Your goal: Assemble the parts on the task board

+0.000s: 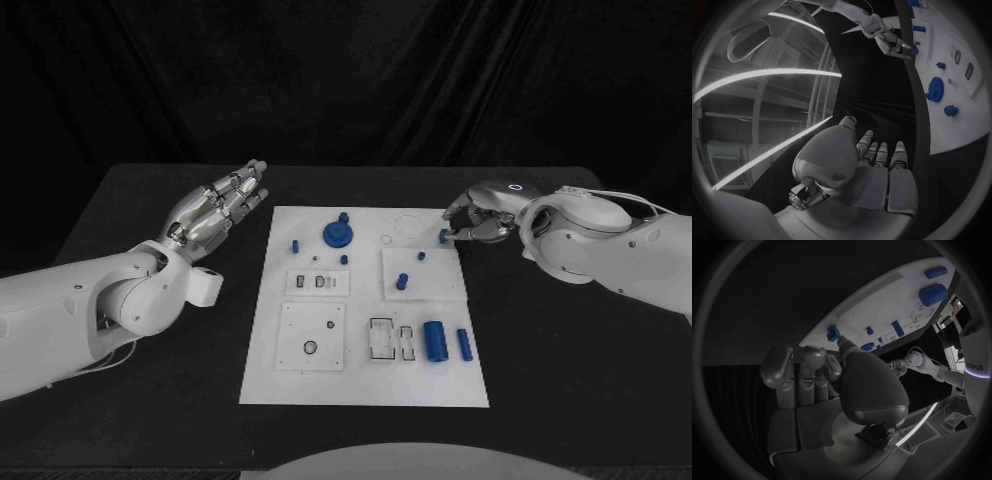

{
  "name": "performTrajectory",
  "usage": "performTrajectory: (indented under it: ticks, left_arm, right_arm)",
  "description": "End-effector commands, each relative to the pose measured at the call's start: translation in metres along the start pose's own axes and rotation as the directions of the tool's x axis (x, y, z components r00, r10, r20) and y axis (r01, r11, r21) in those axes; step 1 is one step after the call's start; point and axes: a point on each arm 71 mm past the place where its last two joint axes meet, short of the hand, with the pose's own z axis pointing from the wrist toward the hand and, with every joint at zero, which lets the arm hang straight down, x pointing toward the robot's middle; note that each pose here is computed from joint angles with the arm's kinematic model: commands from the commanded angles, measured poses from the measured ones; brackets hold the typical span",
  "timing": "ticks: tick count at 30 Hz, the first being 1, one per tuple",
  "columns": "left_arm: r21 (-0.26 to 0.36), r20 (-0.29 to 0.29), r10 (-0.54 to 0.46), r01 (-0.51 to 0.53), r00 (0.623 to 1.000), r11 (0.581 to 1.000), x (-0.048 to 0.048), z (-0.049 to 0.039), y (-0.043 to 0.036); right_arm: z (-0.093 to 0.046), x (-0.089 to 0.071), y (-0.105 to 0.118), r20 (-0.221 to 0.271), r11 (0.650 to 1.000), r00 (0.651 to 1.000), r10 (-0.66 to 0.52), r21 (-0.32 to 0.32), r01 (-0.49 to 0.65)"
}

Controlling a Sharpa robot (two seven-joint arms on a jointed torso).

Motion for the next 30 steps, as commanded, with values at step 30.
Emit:
performTrajectory:
  ticks: [30]
  left_arm:
    - [0.02, -0.011, -0.009, 0.009, 1.0, 1.0, -0.0003, 0.0003, -0.0018]
  right_arm:
    - [0.0002, 0.009, 0.0026, 0.004, 1.0, 1.0, 0.002, -0.017, -0.002]
